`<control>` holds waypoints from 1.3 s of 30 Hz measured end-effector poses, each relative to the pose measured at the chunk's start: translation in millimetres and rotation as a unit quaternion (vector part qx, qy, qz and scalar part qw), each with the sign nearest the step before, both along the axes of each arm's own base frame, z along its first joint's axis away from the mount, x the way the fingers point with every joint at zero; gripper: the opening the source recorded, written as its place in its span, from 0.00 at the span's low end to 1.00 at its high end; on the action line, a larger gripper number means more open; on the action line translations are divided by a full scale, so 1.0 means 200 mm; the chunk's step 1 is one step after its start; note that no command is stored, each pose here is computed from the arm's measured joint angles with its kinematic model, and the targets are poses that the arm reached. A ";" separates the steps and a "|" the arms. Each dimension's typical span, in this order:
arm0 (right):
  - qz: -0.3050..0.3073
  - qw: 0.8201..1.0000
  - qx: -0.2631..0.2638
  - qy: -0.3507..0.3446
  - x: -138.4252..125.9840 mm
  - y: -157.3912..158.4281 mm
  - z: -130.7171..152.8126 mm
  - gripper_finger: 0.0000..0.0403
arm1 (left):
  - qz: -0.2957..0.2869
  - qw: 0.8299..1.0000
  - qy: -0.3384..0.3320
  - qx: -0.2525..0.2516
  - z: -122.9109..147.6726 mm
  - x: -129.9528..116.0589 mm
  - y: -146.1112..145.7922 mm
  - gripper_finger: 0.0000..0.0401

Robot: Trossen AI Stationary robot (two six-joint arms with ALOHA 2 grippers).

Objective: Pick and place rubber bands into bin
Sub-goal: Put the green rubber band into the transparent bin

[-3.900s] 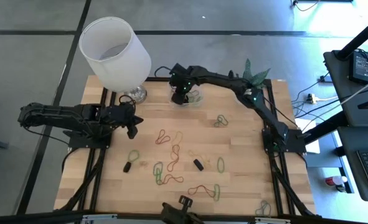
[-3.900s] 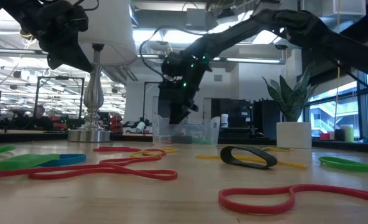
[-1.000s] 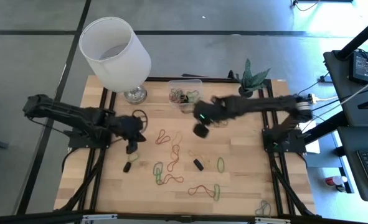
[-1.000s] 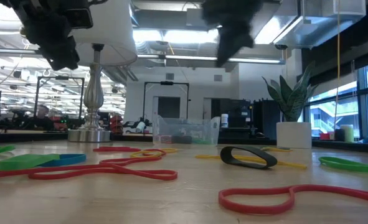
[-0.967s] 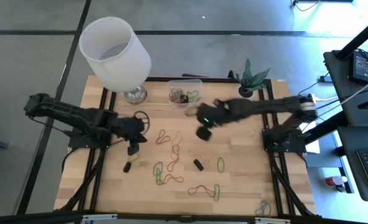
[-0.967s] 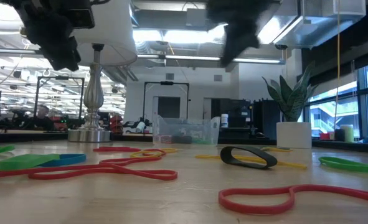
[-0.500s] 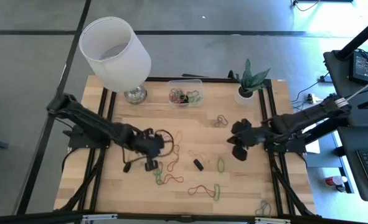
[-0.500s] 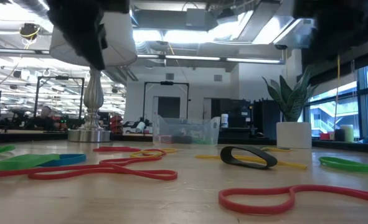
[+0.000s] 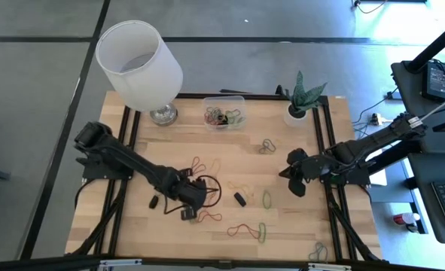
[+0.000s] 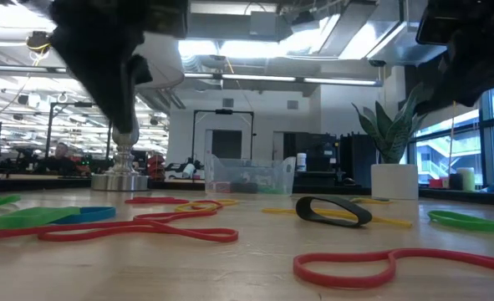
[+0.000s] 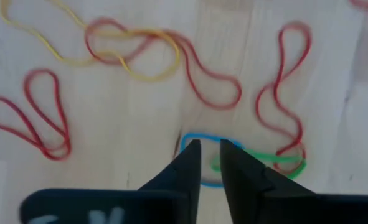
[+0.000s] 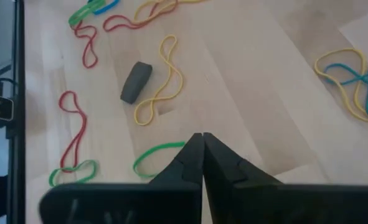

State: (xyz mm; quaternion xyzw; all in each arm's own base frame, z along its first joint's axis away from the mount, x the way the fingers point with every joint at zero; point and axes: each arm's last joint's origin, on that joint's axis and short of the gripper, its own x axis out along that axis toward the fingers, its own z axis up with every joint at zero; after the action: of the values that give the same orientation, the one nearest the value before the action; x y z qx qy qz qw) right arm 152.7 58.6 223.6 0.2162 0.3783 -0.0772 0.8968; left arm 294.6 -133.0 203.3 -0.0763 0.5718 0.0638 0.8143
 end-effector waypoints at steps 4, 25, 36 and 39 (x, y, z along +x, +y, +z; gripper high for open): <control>0.011 1.000 -0.007 -0.011 0.01 0.00 0.01 0.02 | -0.014 0.999 0.037 0.001 -0.07 0.00 -0.03 0.22; 0.014 1.000 0.000 -0.028 0.02 0.01 0.02 0.02 | -0.017 0.996 0.088 0.001 -0.27 0.04 -0.08 0.14; 0.014 0.999 0.001 -0.030 0.02 0.01 0.02 0.02 | -0.025 0.992 0.124 -0.029 -0.35 0.05 -0.10 0.12; 0.014 0.999 0.001 -0.030 0.02 0.01 0.02 0.02 | -0.006 0.991 0.127 -0.031 -0.36 0.05 -0.10 0.08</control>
State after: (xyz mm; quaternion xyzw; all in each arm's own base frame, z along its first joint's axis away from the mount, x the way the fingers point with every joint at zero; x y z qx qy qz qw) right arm 156.9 60.5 227.9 0.2137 0.3540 -0.0581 0.9086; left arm 305.2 -152.7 131.3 -0.0896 0.6728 0.0506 0.7326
